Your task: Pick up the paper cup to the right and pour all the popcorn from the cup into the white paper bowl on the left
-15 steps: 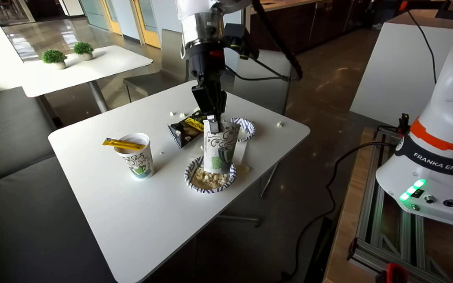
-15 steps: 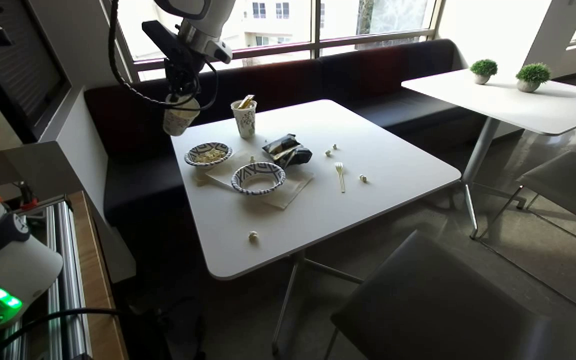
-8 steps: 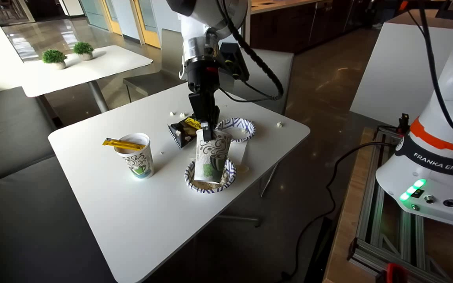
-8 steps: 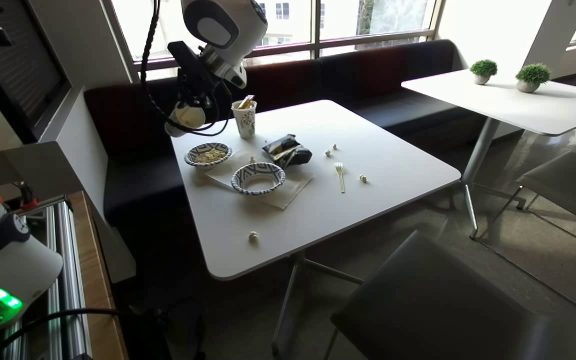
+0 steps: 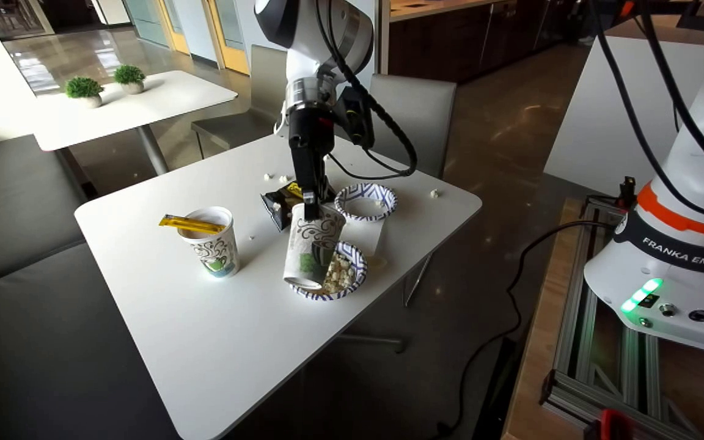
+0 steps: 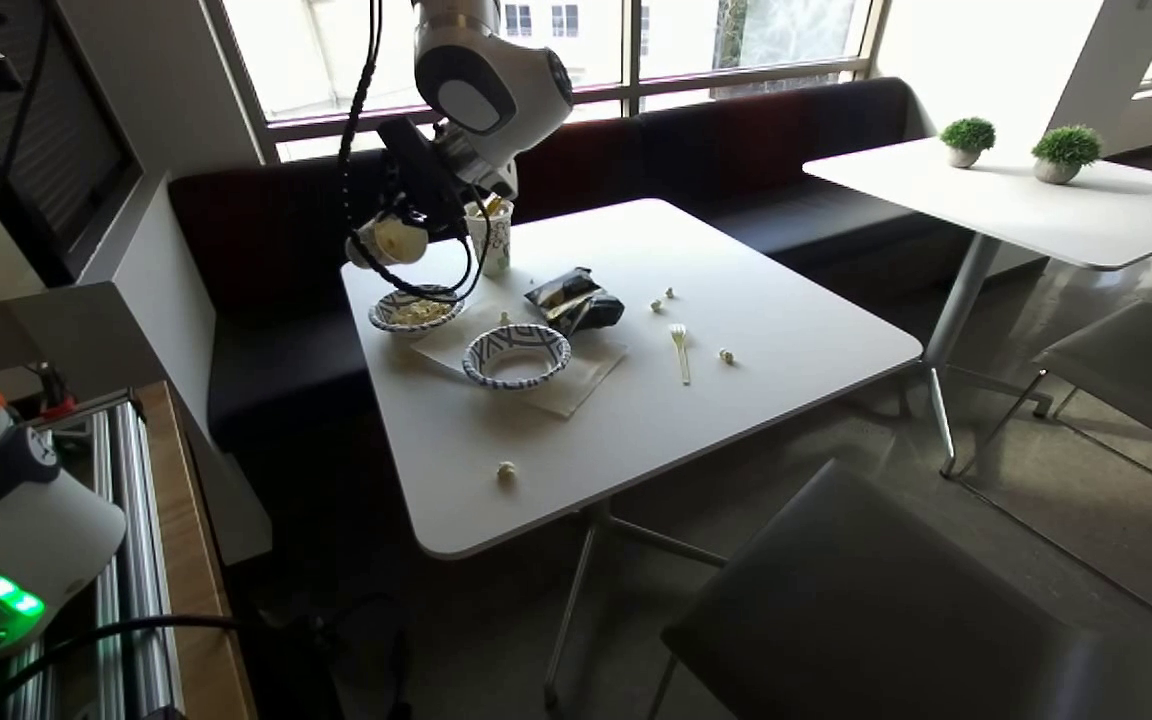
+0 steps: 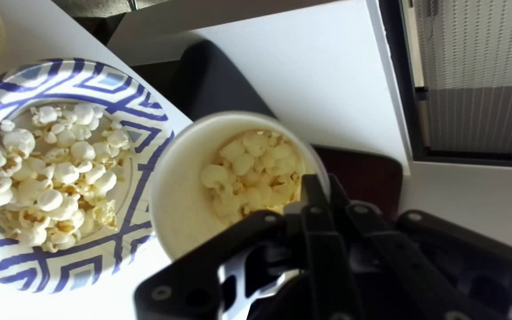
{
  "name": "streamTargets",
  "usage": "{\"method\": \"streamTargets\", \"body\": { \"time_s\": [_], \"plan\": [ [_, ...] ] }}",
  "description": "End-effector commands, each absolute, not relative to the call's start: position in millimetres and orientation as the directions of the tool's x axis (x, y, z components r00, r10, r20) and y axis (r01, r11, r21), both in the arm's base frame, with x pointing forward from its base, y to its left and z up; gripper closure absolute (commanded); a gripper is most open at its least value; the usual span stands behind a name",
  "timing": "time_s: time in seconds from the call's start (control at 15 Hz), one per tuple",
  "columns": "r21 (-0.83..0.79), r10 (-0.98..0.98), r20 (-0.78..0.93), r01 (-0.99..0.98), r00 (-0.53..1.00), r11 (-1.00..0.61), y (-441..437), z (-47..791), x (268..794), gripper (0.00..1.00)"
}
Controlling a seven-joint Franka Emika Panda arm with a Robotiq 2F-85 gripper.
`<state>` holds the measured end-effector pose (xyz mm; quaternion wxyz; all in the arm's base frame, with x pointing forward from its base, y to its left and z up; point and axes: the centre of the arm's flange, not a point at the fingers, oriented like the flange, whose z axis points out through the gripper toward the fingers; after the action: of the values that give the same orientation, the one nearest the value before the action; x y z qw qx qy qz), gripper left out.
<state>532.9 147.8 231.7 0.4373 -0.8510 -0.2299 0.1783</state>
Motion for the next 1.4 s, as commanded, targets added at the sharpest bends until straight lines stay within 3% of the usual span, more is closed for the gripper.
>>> {"method": "streamTargets", "body": {
  "time_s": [0.0, 0.6, 1.33],
  "plan": [
    [-0.839, 0.565, -0.083, 0.248, 0.821, -0.484, 145, 229, 534, 0.96],
    [-0.904, 0.548, -0.022, 0.217, 0.836, -0.368, 136, 224, 542, 0.99],
    [-0.994, 0.495, 0.068, 0.102, 0.866, -0.041, 105, 206, 537, 0.99]
  ]
}}
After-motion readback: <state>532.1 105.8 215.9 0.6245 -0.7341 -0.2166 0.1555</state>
